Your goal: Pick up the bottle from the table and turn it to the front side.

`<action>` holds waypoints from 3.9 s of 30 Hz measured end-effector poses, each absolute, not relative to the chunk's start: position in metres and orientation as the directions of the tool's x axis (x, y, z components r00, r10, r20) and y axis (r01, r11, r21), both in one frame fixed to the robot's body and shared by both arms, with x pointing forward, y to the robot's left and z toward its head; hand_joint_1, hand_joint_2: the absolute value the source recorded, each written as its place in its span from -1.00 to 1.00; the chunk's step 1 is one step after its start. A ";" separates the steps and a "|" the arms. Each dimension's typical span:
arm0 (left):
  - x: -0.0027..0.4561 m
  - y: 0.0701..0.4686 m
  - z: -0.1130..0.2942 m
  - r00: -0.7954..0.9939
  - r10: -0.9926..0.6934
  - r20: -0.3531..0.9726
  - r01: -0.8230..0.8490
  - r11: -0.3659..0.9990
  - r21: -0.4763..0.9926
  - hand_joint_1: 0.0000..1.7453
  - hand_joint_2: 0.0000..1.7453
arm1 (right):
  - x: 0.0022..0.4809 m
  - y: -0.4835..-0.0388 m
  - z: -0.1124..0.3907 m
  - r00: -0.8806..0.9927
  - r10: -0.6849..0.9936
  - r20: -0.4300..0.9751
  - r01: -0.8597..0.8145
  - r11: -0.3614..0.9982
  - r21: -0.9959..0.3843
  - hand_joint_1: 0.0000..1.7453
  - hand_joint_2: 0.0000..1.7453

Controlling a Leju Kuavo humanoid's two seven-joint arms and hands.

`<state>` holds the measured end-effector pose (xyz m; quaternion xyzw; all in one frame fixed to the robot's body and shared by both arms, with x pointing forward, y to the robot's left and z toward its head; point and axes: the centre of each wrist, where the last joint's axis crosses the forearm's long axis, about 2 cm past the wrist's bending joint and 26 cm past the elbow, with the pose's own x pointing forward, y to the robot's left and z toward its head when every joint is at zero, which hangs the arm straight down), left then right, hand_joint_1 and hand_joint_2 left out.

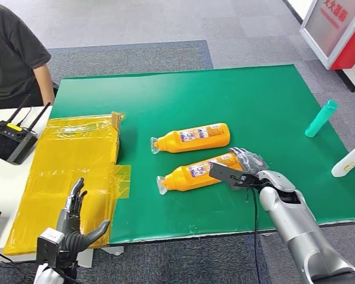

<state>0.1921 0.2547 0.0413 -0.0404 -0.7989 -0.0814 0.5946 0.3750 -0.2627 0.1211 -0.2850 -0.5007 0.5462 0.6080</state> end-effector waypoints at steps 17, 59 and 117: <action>0.197 0.255 0.038 -0.289 -0.037 0.957 0.145 0.986 0.082 -1.00 1.00 | 0.397 -0.269 0.121 -0.153 0.951 0.267 -0.560 0.139 -0.817 1.00 1.00; 0.184 0.252 0.029 -0.263 0.019 0.965 0.186 0.982 0.031 -1.00 1.00 | 0.271 -0.223 0.131 -0.370 0.609 0.702 -0.188 0.691 -0.698 1.00 1.00; 0.241 0.180 0.064 -0.017 0.746 0.666 0.680 0.497 -0.539 -1.00 1.00 | 0.238 -0.104 0.087 -0.448 0.313 0.837 -0.426 0.748 -0.508 1.00 1.00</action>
